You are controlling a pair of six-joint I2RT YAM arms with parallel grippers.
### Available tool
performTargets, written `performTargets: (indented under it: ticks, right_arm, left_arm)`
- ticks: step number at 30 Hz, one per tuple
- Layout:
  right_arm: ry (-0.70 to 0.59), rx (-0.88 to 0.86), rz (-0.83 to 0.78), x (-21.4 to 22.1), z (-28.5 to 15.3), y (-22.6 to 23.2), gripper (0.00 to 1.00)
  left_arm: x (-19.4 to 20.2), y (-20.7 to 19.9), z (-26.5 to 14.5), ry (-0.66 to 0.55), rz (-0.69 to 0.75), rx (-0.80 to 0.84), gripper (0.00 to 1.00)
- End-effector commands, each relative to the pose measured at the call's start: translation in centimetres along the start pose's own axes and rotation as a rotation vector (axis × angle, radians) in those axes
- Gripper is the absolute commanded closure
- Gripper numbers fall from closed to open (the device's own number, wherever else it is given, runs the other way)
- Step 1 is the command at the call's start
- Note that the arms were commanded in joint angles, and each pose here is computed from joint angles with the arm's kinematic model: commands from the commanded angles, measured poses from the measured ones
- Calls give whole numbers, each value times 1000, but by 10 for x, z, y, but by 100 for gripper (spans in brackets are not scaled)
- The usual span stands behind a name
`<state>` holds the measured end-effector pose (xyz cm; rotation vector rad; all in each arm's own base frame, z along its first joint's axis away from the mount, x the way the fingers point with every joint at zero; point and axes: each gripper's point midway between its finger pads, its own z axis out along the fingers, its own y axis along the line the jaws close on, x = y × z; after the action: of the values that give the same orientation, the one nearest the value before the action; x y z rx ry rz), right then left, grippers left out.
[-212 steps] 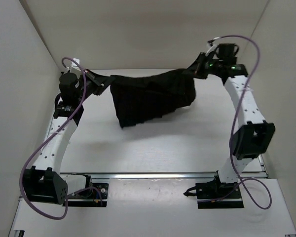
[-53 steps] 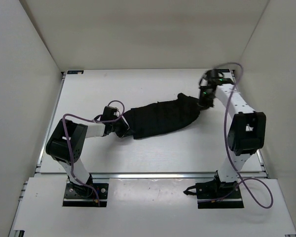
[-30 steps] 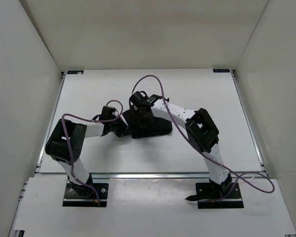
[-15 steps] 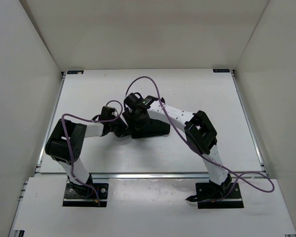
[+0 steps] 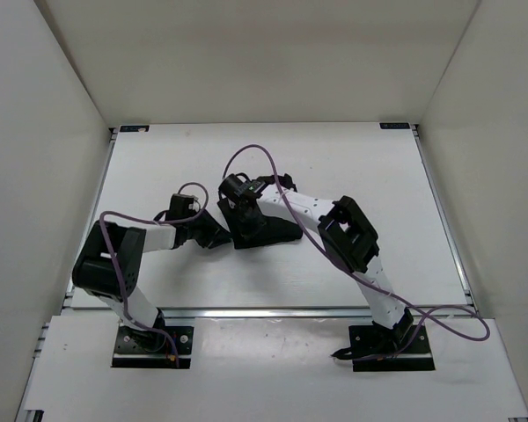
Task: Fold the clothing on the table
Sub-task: Fold the skirt
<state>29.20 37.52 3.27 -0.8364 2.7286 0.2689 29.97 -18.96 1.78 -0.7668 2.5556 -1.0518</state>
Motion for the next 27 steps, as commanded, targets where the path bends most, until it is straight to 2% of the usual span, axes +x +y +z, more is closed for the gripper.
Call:
performTargets:
  ticks: [1,3,6,10,18,21,23,27]
  right_arm:
    - [30,68,10,11,5,-10,100]
    - [46,106,33,17,4,-17,100]
    - [49,163,74,24,4,-22,100]
    - [87,261,130,41,7,-50,100]
    - [195,450,354,84,1,-114,100]
    - [180,453,381,82,-2,-114,100]
    - [156,447,389,74,-4,-109,100]
    - [97,412,331,53,-3,-95,100]
  left_arm:
    - [-20,-22,-25,-76,1,86,66]
    - [-27,-32,-35,-101,7,125,64]
    - [-36,-36,-53,-145,-29,195,53]
    - [-44,-33,-71,-176,-52,219,53]
    - [-49,-40,-89,-195,-61,279,54]
    - [-50,-40,-95,-210,-55,281,54]
    - [-60,-38,-106,-261,-65,275,54]
    - [-66,-37,-117,-301,-66,284,54]
